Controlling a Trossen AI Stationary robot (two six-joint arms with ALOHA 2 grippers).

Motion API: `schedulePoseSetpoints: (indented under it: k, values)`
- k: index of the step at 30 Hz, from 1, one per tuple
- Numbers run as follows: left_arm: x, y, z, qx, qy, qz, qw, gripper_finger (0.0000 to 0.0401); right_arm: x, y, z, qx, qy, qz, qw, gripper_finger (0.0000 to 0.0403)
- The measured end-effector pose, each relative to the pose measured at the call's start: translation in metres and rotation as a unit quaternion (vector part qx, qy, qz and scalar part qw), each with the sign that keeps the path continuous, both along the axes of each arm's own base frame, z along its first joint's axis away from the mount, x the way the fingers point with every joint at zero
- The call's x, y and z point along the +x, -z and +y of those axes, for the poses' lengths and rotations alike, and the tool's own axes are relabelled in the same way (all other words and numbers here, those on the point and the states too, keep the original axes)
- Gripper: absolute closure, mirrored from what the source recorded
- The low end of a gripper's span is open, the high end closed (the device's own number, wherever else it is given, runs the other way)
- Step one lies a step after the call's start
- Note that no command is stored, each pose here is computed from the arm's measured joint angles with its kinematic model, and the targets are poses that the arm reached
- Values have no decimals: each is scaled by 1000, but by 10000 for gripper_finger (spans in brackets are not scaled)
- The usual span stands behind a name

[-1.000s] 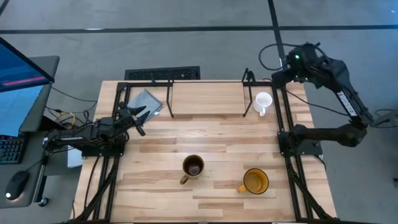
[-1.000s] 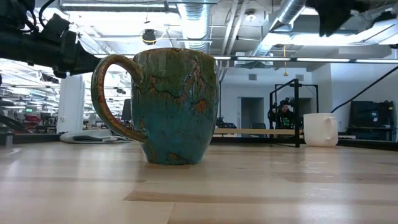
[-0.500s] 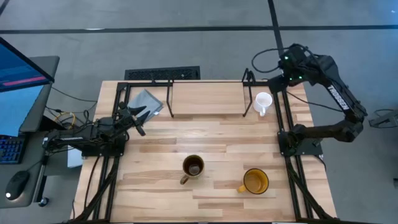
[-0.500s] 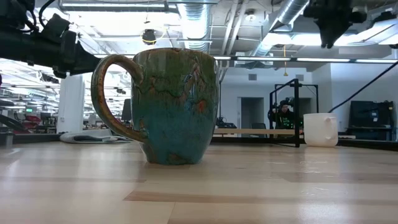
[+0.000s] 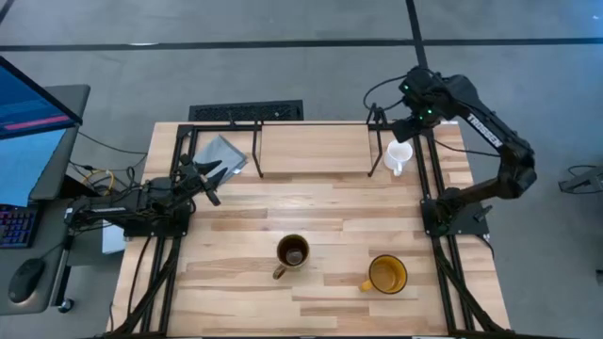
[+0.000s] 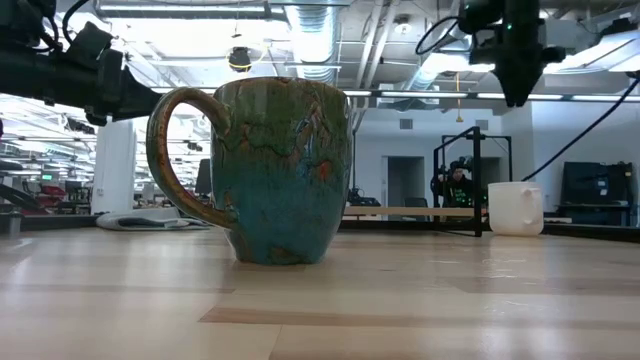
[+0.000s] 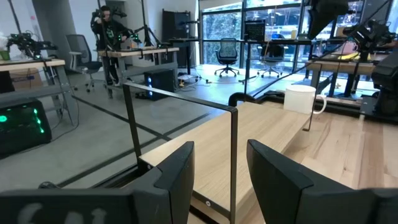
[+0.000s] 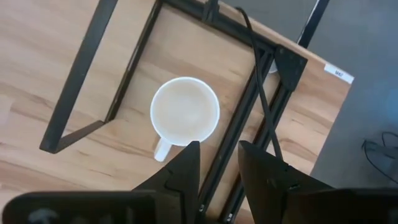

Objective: Stack small to large cups/mugs on shelf
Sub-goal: Put the white mug on the shelf

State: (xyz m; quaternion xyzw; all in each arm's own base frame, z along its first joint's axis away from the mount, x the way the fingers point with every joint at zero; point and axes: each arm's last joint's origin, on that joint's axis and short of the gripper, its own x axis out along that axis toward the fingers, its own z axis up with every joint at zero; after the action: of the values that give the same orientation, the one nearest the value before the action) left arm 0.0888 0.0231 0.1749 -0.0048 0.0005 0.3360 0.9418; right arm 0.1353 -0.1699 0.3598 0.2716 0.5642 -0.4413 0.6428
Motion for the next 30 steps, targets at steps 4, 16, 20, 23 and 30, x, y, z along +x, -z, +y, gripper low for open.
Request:
schedulePoseSetpoints:
  k: [4,16,20,23,30]
  values:
    - [0,0,0,0,0,0,1000,262,2,12,-8,28,7,23,999,271]
    - [0,0,0,0,0,0,1000,262,-8,71,-7,49,34,5,998,274]
    - [0,0,0,0,0,0,1000,262,-14,83,-1,33,53,-16,998,274]
    - [0,0,0,2,0,2,1000,262,-15,90,1,18,65,-33,997,274]
    - [0,0,0,2,0,2,1000,262,-14,110,2,23,81,-16,996,275]
